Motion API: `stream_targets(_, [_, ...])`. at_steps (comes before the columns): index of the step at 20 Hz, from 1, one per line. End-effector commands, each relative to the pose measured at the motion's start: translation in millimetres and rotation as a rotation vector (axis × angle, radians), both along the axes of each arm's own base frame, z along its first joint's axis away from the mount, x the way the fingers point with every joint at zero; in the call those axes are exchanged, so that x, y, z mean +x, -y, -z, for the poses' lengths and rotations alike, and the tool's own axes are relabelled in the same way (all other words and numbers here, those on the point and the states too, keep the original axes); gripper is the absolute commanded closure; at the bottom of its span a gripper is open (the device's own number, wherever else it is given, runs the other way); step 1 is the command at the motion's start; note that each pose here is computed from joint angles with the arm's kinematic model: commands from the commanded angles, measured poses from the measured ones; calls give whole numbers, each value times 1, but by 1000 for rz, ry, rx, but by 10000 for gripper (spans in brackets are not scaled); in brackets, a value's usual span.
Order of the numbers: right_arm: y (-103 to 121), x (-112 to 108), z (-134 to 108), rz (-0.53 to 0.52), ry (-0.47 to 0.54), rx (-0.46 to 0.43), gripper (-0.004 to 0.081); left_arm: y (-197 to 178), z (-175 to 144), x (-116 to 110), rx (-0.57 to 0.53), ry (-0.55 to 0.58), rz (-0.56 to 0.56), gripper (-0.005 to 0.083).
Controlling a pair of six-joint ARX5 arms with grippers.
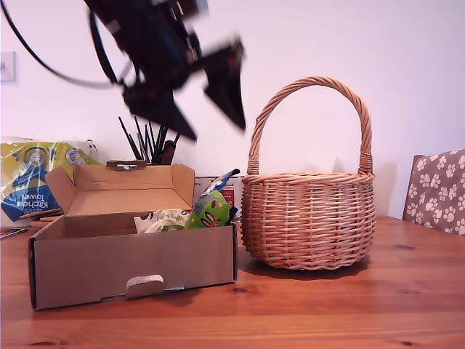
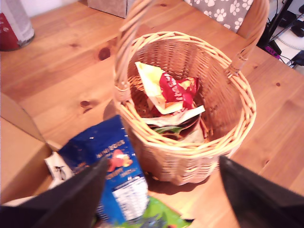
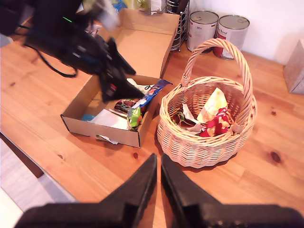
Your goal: Move the bags of Easter eggs from the cardboard box on the left into the woven basket on the right side.
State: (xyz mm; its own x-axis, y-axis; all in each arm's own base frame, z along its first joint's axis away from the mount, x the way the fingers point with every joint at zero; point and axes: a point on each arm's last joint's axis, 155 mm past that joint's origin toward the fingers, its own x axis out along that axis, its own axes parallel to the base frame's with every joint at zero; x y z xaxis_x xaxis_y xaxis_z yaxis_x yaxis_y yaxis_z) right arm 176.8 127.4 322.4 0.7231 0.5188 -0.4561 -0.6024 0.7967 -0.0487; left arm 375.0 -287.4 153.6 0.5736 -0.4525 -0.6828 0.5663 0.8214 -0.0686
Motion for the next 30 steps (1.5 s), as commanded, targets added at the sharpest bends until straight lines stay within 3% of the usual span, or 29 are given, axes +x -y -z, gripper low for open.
stream_targets(1, [-1, 0, 1, -6, 2, -2, 782, -1, 12, 4, 21, -21, -20, -9])
stream_targets(10, [-1, 0, 1, -7, 4, -4, 782, -16, 70, 18, 113, -104, -80, -8])
stream_targets(12, [-1, 0, 1, -7, 4, -4, 782, -24, 70, 26, 116, -92, -114, 18])
stream_targets(14, [-1, 0, 1, -8, 3, -4, 782, -33, 70, 31, 125, -90, -140, 128])
stream_targets(18, [-1, 0, 1, -7, 4, -4, 782, -50, 77, 31, 142, -133, -164, 478])
stream_targets(22, [-1, 0, 1, -8, 3, -4, 782, -51, 76, 34, 136, -125, -166, 690])
stream_targets(26, [-1, 0, 1, -8, 3, -4, 782, -48, 67, 39, 147, -86, -132, 734])
stream_targets(30, [-1, -1, 2, -7, 1, -6, 782, -48, 27, 37, 132, -21, -102, 736])
